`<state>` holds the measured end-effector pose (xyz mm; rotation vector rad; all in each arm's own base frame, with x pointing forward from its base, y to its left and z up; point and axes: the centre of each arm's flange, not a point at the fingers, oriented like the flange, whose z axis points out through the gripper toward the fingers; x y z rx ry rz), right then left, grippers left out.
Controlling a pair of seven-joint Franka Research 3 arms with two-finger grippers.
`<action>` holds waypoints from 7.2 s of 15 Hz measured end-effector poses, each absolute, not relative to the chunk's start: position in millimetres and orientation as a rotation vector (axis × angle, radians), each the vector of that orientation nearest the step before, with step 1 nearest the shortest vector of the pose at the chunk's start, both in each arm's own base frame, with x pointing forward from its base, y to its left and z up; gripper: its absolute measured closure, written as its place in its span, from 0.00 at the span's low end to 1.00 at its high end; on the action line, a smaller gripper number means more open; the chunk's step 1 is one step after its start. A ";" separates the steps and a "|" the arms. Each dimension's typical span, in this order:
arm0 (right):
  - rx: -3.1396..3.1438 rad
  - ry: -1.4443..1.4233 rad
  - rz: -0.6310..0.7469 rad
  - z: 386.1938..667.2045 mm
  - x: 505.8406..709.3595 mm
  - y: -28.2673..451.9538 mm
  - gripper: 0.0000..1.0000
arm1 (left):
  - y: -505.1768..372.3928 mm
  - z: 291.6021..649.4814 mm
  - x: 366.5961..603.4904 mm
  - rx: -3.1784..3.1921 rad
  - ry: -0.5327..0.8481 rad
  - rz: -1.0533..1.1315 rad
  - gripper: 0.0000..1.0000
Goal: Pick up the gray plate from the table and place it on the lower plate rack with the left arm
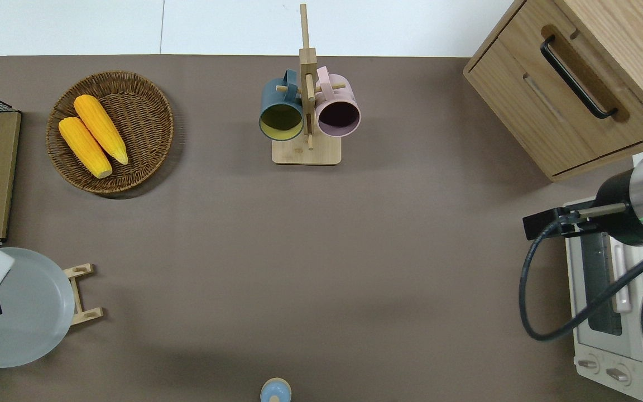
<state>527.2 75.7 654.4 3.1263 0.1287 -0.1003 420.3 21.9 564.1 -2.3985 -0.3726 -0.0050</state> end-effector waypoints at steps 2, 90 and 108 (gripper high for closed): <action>3.126 0.129 -0.100 654.4 527.2 75.7 0.01 | 23.4 551.5 419.0 -2.362 -0.403 -0.004 0.96; 3.126 0.129 -0.100 654.4 527.2 75.7 0.01 | -35.6 466.7 461.5 -2.239 -0.650 -0.203 0.00; 3.126 0.129 -0.100 654.4 527.2 75.7 0.01 | -91.4 632.2 509.1 -3.097 0.174 0.084 0.01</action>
